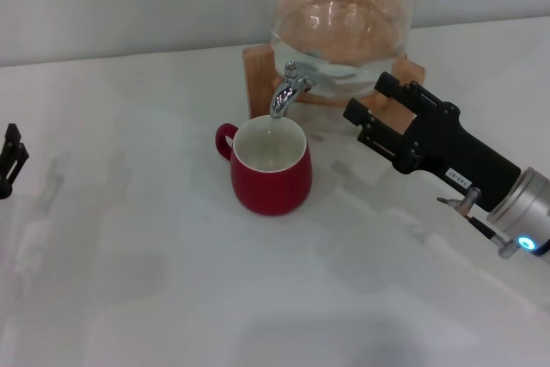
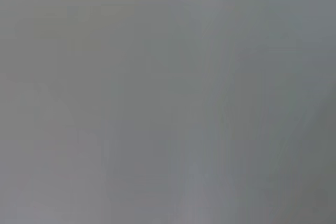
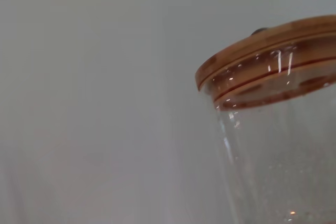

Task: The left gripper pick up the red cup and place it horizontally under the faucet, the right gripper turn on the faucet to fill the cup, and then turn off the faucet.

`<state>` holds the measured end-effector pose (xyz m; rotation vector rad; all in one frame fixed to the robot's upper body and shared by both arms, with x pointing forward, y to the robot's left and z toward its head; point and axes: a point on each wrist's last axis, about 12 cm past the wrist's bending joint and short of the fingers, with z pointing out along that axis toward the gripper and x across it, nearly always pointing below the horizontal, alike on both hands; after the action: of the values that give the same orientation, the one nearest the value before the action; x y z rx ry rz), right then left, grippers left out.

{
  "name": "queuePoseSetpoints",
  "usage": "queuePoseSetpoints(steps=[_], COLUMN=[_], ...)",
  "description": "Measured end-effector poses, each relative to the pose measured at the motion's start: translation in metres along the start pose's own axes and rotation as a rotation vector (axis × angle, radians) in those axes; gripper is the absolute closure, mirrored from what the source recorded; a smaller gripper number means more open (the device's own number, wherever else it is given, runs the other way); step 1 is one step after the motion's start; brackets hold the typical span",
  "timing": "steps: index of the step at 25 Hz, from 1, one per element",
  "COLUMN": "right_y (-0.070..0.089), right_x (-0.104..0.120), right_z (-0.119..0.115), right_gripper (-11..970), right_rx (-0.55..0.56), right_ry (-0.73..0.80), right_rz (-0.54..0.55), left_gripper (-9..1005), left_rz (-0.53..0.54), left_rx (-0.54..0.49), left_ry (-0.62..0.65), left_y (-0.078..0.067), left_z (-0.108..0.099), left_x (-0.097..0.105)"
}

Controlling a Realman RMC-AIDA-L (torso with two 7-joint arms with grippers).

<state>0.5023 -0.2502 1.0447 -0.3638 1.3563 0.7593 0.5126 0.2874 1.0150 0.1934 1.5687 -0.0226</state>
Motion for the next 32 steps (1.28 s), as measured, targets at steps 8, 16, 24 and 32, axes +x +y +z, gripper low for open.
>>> queuePoseSetpoints(steps=[8, 16, 24, 32], right_y=[0.000, 0.002, 0.002, 0.004], right_x=[0.000, 0.000, 0.000, 0.000], right_z=[0.013, 0.022, 0.028, 0.031], right_gripper=[235, 235, 234, 234], right_rx=[-0.029, -0.061, -0.070, -0.097], right_ry=[0.025, 0.040, 0.044, 0.054], right_rz=[0.002, 0.016, 0.022, 0.030], left_gripper=[109, 108, 108, 108], left_rz=[-0.001, 0.002, 0.004, 0.005], left_rx=[0.005, 0.005, 0.004, 0.005], left_ry=[0.000, 0.006, 0.011, 0.014], left_y=[-0.002, -0.001, -0.001, 0.000], left_z=[0.000, 0.000, 0.000, 0.000], left_x=[0.000, 0.001, 0.002, 0.003])
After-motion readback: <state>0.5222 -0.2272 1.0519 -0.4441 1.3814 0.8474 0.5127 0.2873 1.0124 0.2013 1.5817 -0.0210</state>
